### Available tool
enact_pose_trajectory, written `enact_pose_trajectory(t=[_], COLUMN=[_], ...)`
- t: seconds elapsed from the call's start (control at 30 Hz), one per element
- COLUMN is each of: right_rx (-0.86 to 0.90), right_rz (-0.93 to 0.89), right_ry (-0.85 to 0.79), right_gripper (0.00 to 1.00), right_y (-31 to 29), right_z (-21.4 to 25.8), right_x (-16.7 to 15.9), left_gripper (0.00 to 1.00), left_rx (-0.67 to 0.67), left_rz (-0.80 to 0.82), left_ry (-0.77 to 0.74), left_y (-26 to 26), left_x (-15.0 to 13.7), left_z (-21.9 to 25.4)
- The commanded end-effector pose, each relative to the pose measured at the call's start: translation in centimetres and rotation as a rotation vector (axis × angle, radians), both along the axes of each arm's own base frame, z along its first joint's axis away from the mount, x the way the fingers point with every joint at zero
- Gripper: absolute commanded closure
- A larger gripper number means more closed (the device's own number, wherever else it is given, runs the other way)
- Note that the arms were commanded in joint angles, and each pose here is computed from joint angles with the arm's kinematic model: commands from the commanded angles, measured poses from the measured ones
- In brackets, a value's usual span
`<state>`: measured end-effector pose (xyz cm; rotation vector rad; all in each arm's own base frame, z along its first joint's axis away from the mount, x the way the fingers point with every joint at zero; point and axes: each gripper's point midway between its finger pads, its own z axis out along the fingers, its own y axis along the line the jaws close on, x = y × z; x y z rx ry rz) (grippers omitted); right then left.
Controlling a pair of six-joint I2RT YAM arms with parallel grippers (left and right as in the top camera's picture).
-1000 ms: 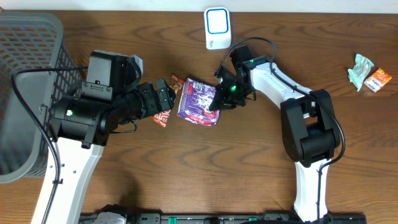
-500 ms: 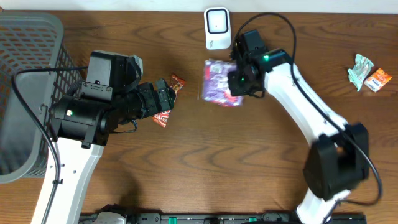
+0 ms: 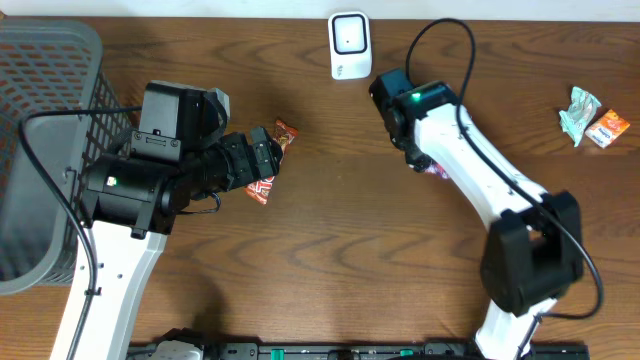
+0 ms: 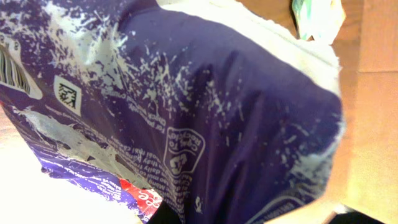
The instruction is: Scan the item barcode
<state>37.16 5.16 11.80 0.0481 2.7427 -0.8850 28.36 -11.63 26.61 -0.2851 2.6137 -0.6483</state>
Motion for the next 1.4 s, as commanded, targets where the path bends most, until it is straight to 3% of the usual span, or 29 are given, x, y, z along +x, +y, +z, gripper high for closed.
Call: enact_pose_trajectory(t=[0.0,0.13,0.23,0.47,0.63,0.87,1.13,1.37], right_rx=[-0.078,-0.036,0.023,0.289,0.554,0.706,0.787,1.060], right_rz=[-0.017,0.017,0.060,0.114,0.247,0.286,0.092,0.053], right_ry=[0.040,0.151,0.175,0.135,0.100,0.084,0.120,0.164], right_gripper=[0.99,0.98,0.66,0.54,0.11,0.03,0.01,0.04], right_y=[-0.3,2.2,5.0,12.0,16.2,14.7,6.7,7.0], right_z=[-2.0,-5.6,-6.9,-3.6,2.5,6.1,4.3,1.3], right_x=[0.0,-1.3,-1.9,-0.3,2.5,4.5,5.9,6.1], left_gripper=[0.02,0.02,0.02,0.02,0.02,0.02,0.02,0.02], left_rx=[-0.004,-0.003,-0.004,-0.004,-0.004,-0.004,-0.003,-0.003], left_rz=[-0.004,-0.003,-0.004,-0.004,-0.004,-0.004,-0.003,-0.003], left_ry=[-0.010,-0.010,-0.010,-0.010,-0.010,-0.010,-0.010,-0.010], left_y=[0.0,0.0,0.0,0.0,0.0,0.0,0.0,0.0], left_x=[0.2,0.2,0.2,0.2,0.2,0.2,0.2,0.2], left_z=[0.4,0.4,0.4,0.4,0.4,0.4,0.4,0.4])
